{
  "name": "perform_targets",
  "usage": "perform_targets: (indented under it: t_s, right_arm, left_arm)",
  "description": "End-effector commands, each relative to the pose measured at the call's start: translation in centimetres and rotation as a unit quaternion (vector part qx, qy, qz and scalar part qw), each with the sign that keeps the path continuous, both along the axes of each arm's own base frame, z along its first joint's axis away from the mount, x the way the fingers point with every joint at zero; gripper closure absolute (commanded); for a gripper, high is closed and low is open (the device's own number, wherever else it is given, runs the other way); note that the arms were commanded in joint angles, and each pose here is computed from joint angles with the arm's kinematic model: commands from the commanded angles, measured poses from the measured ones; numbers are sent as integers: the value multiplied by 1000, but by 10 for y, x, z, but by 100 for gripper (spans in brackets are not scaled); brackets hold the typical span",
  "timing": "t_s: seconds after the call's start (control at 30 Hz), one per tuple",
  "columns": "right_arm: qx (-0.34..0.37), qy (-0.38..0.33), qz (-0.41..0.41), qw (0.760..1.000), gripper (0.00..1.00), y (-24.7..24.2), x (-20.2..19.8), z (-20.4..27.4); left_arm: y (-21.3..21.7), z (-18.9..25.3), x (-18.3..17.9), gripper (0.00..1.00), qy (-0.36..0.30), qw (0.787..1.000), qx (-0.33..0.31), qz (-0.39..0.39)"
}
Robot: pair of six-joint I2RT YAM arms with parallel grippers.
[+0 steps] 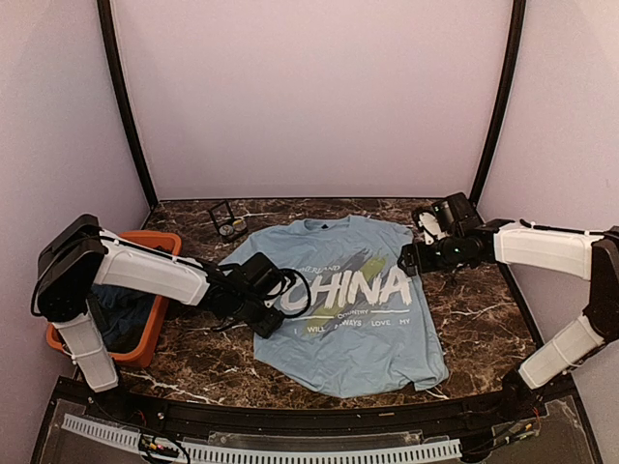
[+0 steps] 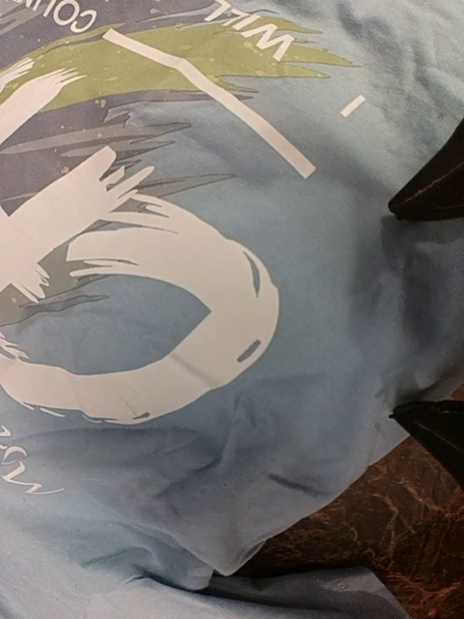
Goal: Pin the brooch onto the clothing
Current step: Smooth out the flattened clothing at the center of the board.
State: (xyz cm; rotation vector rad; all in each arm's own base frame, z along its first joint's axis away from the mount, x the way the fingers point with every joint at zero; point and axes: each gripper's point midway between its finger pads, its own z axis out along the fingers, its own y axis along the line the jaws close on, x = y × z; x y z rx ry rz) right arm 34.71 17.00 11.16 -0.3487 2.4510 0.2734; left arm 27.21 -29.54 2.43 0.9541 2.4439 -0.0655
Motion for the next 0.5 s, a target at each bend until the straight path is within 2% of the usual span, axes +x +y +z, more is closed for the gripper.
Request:
perform_targets:
  t_s: [0.0, 0.1, 0.2, 0.3, 0.33, 0.4, 0.47]
  right_arm:
    - [-18, -15, 17, 1000, 13, -6, -4, 5]
    - [-43, -25, 60, 997, 14, -2, 0, 7]
    - [-82, -34, 120, 989, 18, 5, 9, 9]
    - [-117, -49, 169, 977, 22, 13, 22, 20]
    - [-121, -57, 193, 972, 22, 19, 27, 25]
    - [-124, -66, 234, 962, 23, 32, 34, 32]
    - [-133, -70, 270, 951, 24, 41, 40, 35]
  left_arm:
    - [32, -11, -23, 37, 31, 999, 32, 18]
    - [27, 12, -12, 30, -2, 1000, 24, 12]
    - [3, 52, 9, 21, -48, 999, -3, -13]
    - [-15, 89, 29, 14, -91, 995, -5, -41]
    - [-23, 106, 39, 7, -104, 994, -9, -44]
    - [-32, 121, 54, 2, -115, 991, -6, -62]
    - [-34, 124, 70, 1, -109, 991, 1, -73]
